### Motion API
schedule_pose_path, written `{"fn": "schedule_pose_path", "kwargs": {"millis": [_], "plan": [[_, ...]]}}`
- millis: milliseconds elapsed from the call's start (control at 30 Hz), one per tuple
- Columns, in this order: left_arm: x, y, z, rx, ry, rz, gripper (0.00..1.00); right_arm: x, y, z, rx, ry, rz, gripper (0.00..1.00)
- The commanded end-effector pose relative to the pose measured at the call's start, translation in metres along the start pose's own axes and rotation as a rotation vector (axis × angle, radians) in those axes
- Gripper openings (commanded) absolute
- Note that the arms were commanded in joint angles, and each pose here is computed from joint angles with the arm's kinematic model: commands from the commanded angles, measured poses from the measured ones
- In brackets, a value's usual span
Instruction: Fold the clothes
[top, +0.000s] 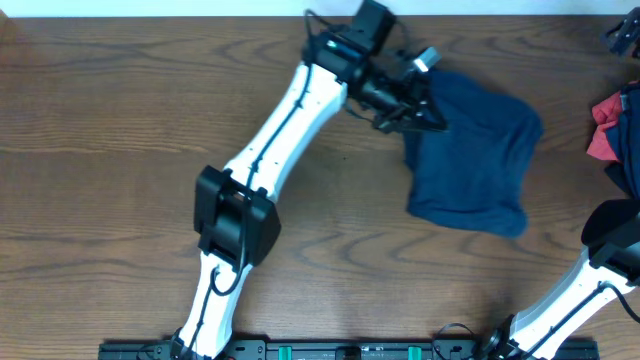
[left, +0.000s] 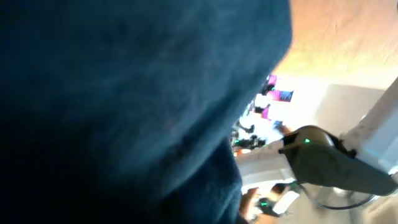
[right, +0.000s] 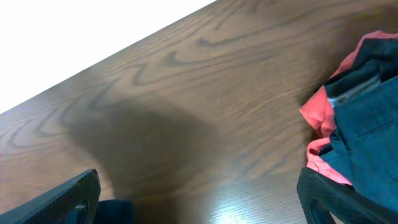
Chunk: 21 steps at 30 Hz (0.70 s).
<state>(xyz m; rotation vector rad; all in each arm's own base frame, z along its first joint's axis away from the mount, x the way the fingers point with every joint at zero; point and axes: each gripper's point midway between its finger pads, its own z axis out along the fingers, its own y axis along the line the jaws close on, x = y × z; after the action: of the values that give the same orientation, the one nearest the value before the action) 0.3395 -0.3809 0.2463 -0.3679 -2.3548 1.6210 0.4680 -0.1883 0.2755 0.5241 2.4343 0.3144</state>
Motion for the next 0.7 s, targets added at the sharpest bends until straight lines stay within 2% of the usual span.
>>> {"fn": "schedule_pose_path", "kwargs": {"millis": [0,67,133,267,433,667], "plan": [[-0.004,0.018,-0.05,-0.077,-0.085,0.036,0.06,-0.001,0.012,-0.001,-0.028,-0.005,-0.022,0.99],[0.0,0.058,-0.076,-0.25,-0.119,-0.047,0.06,0.0,0.016,0.0,-0.031,0.002,-0.025,0.99],[0.007,0.08,-0.095,-0.341,-0.12,-0.071,0.06,0.002,0.019,0.001,-0.035,0.01,-0.03,0.99],[0.021,0.1,-0.124,-0.4,-0.116,-0.172,0.06,0.004,0.025,0.003,-0.042,0.016,-0.045,0.99],[0.048,0.142,-0.157,-0.631,-0.08,-0.314,0.06,0.008,0.034,0.006,-0.051,0.033,-0.056,0.99],[0.052,0.157,-0.159,-0.724,-0.102,-0.428,0.06,0.014,0.048,0.01,-0.066,0.055,-0.079,0.99]]}}
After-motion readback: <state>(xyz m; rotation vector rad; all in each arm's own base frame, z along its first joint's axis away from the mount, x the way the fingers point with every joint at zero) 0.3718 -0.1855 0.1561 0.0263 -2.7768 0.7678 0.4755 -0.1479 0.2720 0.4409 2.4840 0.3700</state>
